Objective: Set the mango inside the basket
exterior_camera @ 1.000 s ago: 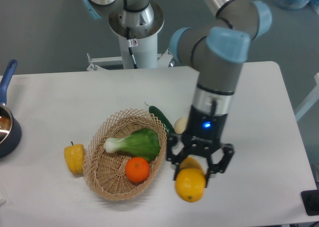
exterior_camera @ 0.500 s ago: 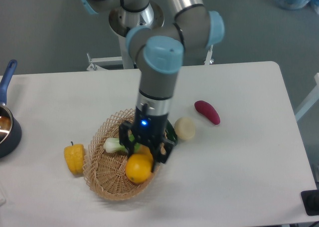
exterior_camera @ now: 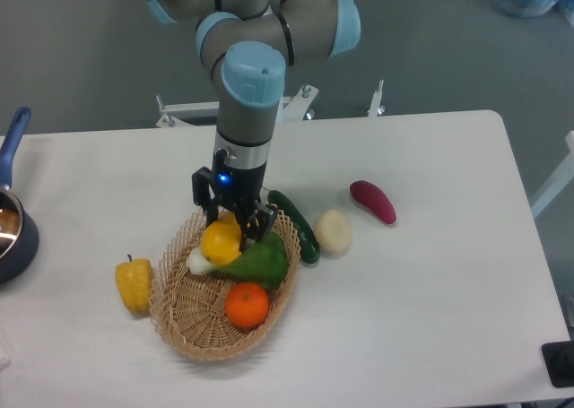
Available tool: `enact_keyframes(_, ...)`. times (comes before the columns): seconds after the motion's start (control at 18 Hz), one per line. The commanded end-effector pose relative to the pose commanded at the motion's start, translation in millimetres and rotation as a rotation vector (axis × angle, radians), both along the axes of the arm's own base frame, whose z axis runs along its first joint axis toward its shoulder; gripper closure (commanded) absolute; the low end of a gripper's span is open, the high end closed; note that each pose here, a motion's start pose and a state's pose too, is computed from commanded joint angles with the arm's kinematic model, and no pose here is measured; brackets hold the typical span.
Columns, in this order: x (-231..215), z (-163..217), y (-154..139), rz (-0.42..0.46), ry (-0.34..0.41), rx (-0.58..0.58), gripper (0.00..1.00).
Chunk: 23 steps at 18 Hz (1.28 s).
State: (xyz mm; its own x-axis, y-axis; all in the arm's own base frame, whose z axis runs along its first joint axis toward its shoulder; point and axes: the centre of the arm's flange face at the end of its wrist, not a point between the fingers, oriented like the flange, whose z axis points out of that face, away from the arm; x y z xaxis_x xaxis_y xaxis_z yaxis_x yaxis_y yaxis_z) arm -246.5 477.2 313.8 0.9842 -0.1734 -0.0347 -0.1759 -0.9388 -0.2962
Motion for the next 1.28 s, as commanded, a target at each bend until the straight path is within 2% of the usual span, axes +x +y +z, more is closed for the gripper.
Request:
enact_keyframes(0.22, 6, -24, -10, 0.002, -0.002, -0.066, 0.62)
enact_keyframes(0.5, 7, -29, -3, -0.010, 0.001, -0.074, 0.62)
enact_keyframes(0.89, 4, -37, 16, -0.261, 0.066, -0.080, 0.62)
enact_keyframes(1.17, 11, -47, 13, -0.274, 0.049, -0.093, 0.61)
enact_keyframes(1.28, 14, -49, 14, -0.279, 0.045, -0.094, 0.53)
